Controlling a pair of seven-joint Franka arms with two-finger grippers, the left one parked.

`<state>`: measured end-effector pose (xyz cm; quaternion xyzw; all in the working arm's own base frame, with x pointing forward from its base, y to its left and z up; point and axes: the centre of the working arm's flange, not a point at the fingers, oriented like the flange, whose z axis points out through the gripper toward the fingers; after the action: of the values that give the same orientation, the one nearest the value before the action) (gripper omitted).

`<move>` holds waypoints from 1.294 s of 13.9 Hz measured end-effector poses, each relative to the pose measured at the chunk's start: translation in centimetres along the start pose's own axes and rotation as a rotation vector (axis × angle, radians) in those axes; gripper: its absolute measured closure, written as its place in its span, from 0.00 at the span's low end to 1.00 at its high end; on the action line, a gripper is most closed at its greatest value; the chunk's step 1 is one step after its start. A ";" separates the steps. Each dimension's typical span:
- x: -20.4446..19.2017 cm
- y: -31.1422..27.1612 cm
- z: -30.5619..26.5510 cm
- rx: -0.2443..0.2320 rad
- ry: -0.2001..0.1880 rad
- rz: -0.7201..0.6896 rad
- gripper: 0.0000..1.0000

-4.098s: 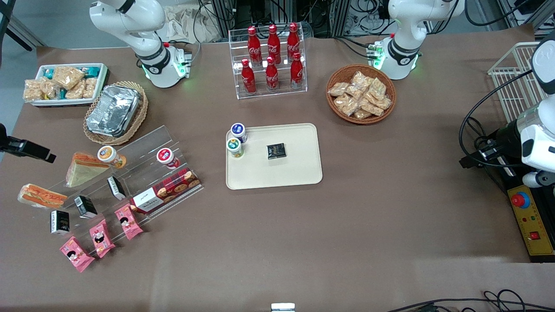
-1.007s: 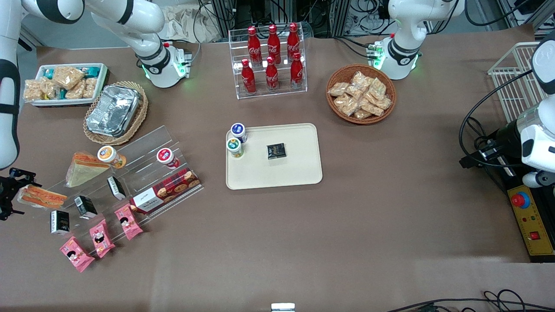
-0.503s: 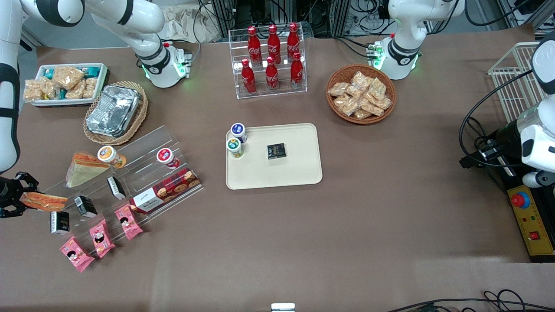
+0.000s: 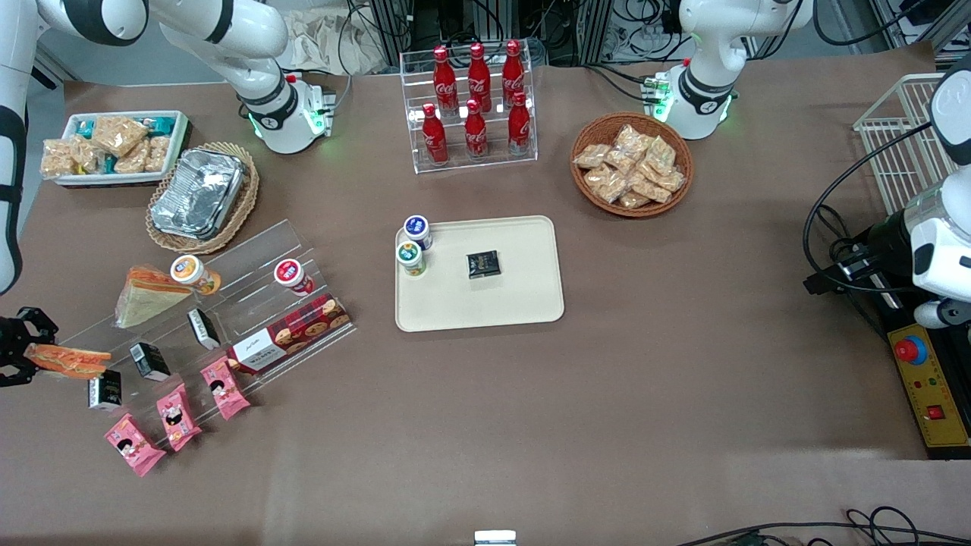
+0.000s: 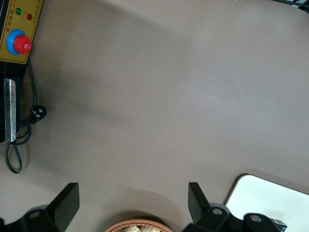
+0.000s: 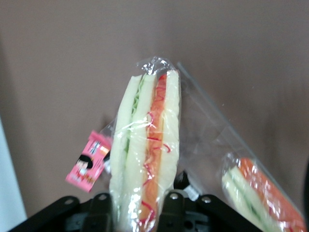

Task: Place sandwich on tray
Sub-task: 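Lift the sandwich and carry it over the cream tray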

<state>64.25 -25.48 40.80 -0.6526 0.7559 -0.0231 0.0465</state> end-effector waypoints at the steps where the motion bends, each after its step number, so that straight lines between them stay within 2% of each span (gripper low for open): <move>1: -1.1 -0.3 -0.9 0.007 -0.012 -0.001 0.78; 4: -5.7 -1.3 -3.2 0.003 -0.037 0.032 0.81; 7: -12.1 -2.0 -4.9 -0.004 -0.052 0.076 0.81; 11: -23.1 -1.9 -5.4 -0.008 -0.069 0.144 0.81; 15: -34.3 0.2 -5.3 -0.026 -0.082 0.153 0.81; 17: -39.3 1.8 -5.3 -0.032 -0.076 0.160 0.81; 18: -41.8 2.8 -5.3 -0.028 -0.055 0.161 0.81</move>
<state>67.00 16.15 47.47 -0.5908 0.8046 0.0094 0.0599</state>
